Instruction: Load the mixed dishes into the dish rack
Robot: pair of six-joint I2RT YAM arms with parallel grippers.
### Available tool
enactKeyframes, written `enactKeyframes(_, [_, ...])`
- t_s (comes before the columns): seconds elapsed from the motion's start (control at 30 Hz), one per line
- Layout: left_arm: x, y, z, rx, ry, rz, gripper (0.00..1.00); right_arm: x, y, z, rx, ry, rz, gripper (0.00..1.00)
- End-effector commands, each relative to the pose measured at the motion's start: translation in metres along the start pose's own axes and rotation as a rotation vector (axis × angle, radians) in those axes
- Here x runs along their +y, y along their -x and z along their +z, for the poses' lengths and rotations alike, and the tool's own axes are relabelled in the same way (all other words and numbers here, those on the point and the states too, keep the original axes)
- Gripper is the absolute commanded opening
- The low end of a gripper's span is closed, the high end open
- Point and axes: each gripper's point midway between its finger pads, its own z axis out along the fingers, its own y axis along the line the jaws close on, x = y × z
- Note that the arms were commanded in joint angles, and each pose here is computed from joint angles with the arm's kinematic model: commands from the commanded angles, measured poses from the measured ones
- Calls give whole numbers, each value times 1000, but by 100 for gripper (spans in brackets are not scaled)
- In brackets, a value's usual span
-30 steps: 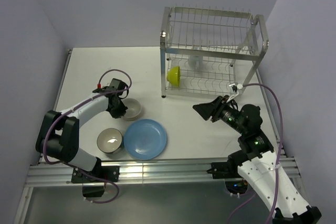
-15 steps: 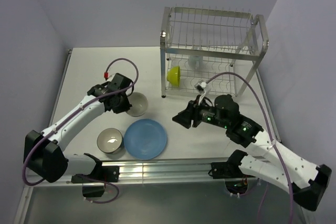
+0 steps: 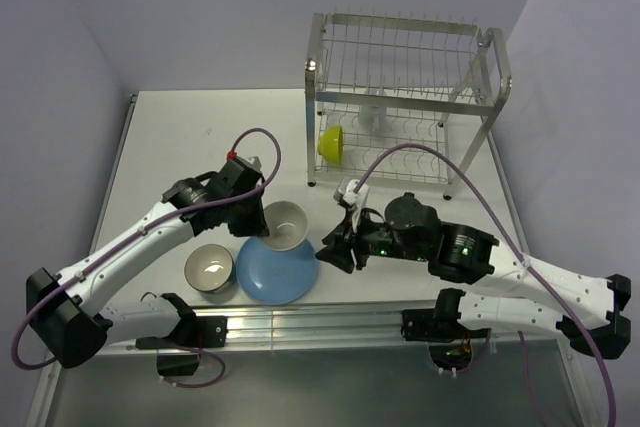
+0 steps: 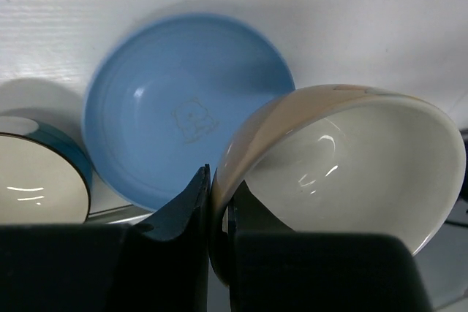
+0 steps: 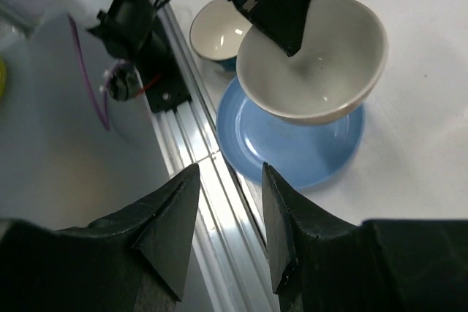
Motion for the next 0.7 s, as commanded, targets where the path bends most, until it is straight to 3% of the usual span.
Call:
enactKeyframes(0.0, [-24, -17, -9, 64, -133, 51, 0, 7, -2, 4, 62, -21, -99, 47])
enactKeyframes(0.37, [-19, -64, 1, 244, -98, 144, 0, 47, -24, 21, 287, 3, -290, 48])
enactKeyframes(0.67, [-22, -80, -3, 284, -86, 182, 0, 63, -55, 44, 417, 57, -351, 51])
